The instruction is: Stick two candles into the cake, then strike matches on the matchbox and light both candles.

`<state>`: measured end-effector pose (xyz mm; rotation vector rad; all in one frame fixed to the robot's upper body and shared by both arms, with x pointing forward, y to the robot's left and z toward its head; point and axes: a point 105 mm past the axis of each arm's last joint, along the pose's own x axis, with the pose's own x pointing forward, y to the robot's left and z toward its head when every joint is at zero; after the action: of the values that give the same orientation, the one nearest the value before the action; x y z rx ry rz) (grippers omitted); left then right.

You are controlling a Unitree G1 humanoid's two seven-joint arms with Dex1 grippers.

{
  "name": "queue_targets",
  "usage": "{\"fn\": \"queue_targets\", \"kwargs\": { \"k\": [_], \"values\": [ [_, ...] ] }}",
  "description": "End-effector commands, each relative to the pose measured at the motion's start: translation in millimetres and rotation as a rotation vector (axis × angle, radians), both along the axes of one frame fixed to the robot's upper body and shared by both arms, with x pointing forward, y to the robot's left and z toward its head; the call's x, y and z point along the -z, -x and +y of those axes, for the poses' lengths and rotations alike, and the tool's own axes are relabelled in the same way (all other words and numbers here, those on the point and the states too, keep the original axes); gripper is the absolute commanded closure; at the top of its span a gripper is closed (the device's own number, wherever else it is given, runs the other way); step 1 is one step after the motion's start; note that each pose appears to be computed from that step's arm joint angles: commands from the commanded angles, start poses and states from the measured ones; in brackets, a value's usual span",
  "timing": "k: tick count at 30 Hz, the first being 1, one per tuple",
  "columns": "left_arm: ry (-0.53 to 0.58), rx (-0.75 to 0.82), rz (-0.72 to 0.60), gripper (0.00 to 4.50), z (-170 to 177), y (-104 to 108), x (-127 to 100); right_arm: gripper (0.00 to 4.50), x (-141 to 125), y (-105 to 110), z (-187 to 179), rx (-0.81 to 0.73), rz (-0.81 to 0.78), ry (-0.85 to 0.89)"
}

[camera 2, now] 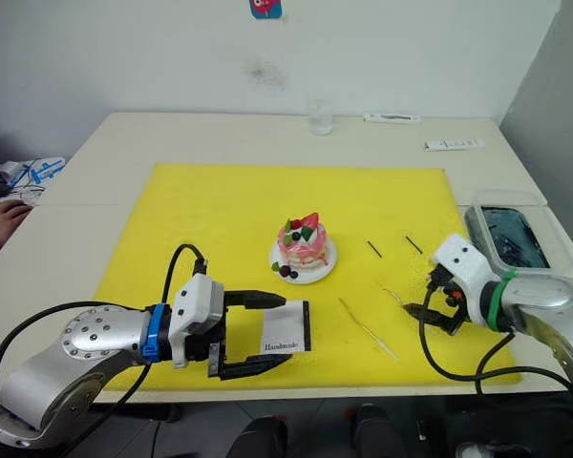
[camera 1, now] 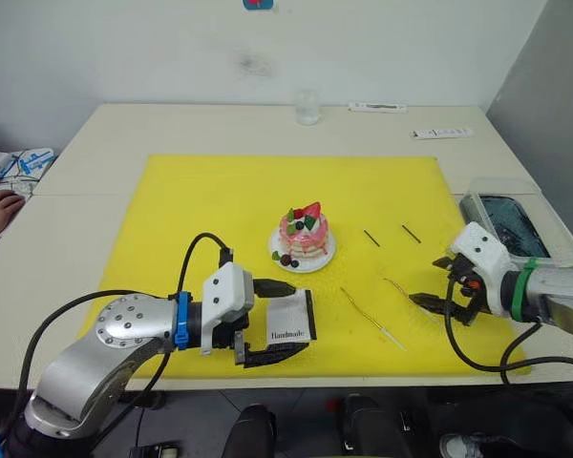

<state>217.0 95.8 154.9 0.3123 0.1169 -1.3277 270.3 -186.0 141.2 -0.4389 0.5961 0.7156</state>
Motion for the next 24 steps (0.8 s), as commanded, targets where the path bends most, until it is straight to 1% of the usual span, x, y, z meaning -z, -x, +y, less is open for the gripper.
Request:
{"fn": "queue_targets", "kwargs": {
  "k": [1, 8, 14, 16, 18, 19, 20, 22, 24],
  "values": [
    [0.018, 0.017, -0.035, 0.02, -6, 1, -6, 0.0, -1, -3, 3, -0.001, 0.013, 0.006],
    [0.035, 0.015, -0.034, 0.02, -12, 3, -6, 0.0, 5, -8, 4, -0.01, 0.04, 0.041],
    [0.041, 0.014, -0.036, 0.02, -14, 2, -6, 0.0, 14, -9, 4, -0.018, 0.066, 0.058],
    [0.042, 0.011, -0.038, 0.0, -14, 1, -6, 0.4, 17, -9, 2, -0.017, 0.069, 0.065],
    [0.043, 0.01, -0.041, 0.0, -15, 1, -7, 0.92, 18, -8, 1, -0.018, 0.077, 0.066],
    [0.044, 0.009, -0.042, 0.0, -15, 0, -7, 1.3, 19, -8, 1, -0.017, 0.078, 0.068],
    [0.044, 0.009, -0.043, 0.0, -16, 0, -7, 1.76, 20, -8, 1, -0.017, 0.082, 0.071],
    [0.046, 0.01, -0.042, 0.0, -16, 0, -7, 2.48, 21, -8, 0, -0.015, 0.087, 0.073],
    [0.046, 0.011, -0.042, 0.0, -16, -1, -7, 3.29, 21, -5, 1, -0.028, 0.105, 0.059]
  ]
}}
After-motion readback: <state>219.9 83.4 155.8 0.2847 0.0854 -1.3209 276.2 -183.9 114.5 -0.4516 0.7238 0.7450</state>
